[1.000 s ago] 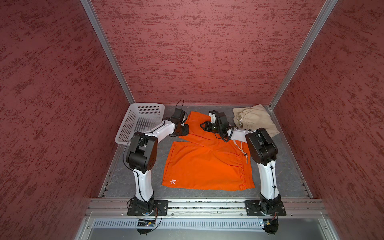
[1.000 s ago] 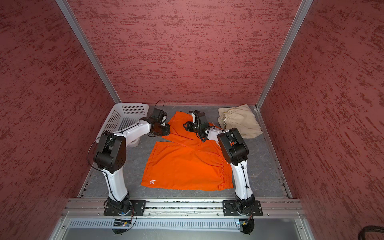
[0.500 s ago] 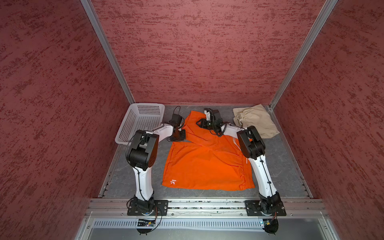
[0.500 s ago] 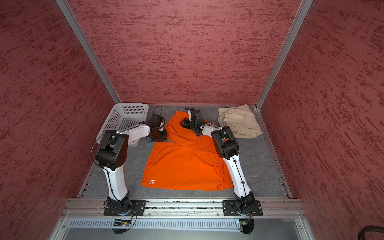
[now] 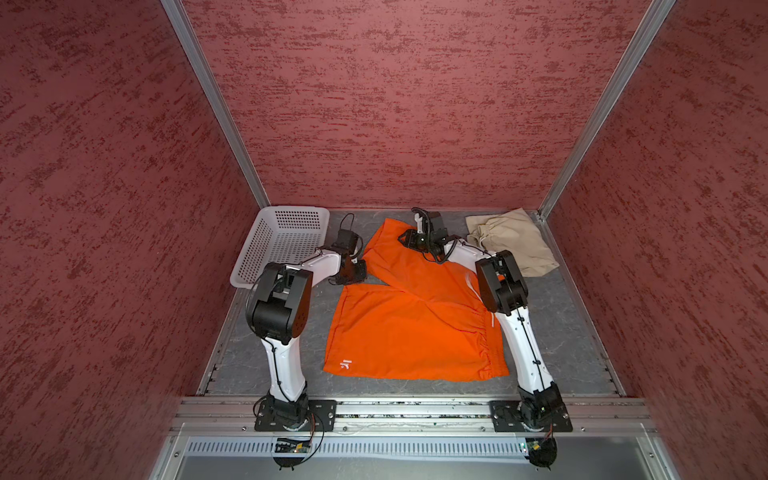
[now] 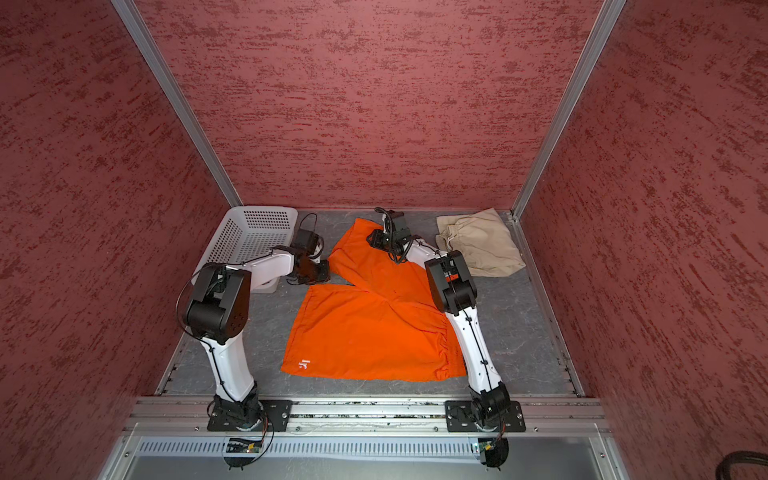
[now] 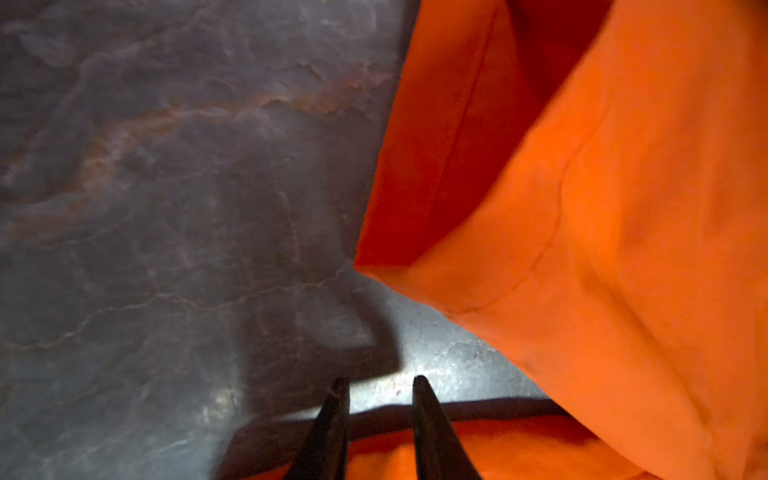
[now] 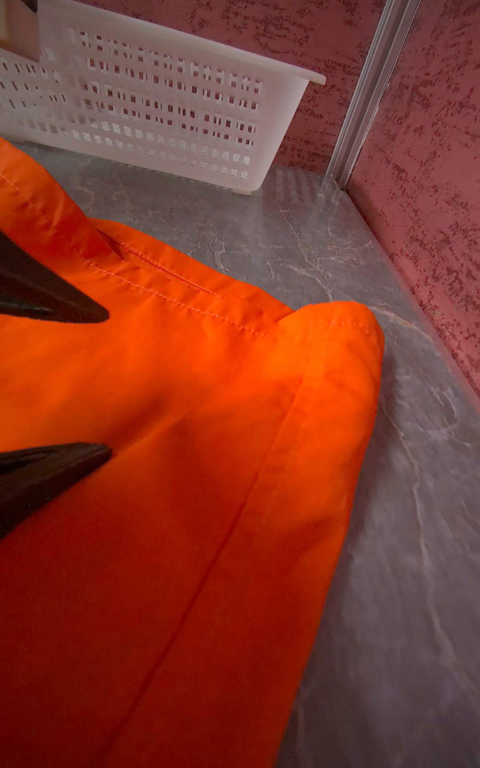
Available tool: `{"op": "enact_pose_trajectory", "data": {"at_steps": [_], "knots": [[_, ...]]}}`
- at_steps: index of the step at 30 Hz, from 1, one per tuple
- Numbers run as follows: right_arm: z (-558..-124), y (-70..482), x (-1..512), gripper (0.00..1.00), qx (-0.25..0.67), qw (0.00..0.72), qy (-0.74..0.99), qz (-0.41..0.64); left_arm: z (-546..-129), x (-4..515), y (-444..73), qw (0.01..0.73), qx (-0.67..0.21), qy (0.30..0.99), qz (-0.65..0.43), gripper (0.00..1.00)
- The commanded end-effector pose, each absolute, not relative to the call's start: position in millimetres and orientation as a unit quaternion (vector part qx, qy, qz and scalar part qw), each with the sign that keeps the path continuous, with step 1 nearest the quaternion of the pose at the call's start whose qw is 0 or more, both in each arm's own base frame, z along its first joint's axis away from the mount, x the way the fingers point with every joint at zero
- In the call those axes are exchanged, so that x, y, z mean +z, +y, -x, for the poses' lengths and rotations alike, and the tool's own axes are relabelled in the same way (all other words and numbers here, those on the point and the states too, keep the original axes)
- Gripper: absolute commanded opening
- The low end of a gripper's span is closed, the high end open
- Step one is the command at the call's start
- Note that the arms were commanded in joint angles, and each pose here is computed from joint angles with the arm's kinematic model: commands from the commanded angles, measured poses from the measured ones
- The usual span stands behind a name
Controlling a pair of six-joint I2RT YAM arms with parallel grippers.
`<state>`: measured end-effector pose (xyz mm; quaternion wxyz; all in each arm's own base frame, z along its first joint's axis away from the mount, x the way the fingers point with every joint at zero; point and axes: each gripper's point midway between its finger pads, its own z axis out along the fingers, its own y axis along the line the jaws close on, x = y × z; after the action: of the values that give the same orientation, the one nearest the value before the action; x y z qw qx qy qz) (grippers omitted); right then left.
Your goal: Fold and stack the shorts
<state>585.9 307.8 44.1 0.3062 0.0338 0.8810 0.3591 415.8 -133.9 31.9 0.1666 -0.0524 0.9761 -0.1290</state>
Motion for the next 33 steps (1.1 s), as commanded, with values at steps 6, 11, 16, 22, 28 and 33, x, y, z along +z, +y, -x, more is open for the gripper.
{"op": "enact_pose_trajectory", "data": {"at_steps": [6, 11, 16, 22, 28, 33], "knots": [[-580.5, 301.0, 40.8, 0.49, 0.342, 0.297, 0.890, -0.037, -452.7, 114.2, -143.6, 0.266, -0.165, 0.949, 0.041, 0.31], [-580.1, 301.6, 37.6, 0.49, 0.345, 0.294, 0.890, -0.040, -467.9, 105.7, -148.9, 0.258, -0.163, 0.952, 0.036, 0.31], [-579.5, 300.5, 34.3, 0.49, 0.340, 0.292, 0.893, -0.043, -477.6, 82.0, -156.7, 0.236, -0.160, 0.958, 0.028, 0.29], [-582.1, 294.7, 30.1, 0.49, 0.324, 0.294, 0.898, -0.054, -469.3, 45.2, -152.4, 0.196, -0.141, 0.970, 0.029, 0.24], [-588.6, 287.3, 25.6, 0.49, 0.306, 0.292, 0.904, -0.062, -448.2, 14.2, -140.0, 0.157, -0.110, 0.981, 0.032, 0.20], [-595.5, 273.9, 19.1, 0.49, 0.283, 0.288, 0.911, -0.079, -427.8, 9.9, -126.6, 0.146, -0.085, 0.985, 0.032, 0.20]]}}
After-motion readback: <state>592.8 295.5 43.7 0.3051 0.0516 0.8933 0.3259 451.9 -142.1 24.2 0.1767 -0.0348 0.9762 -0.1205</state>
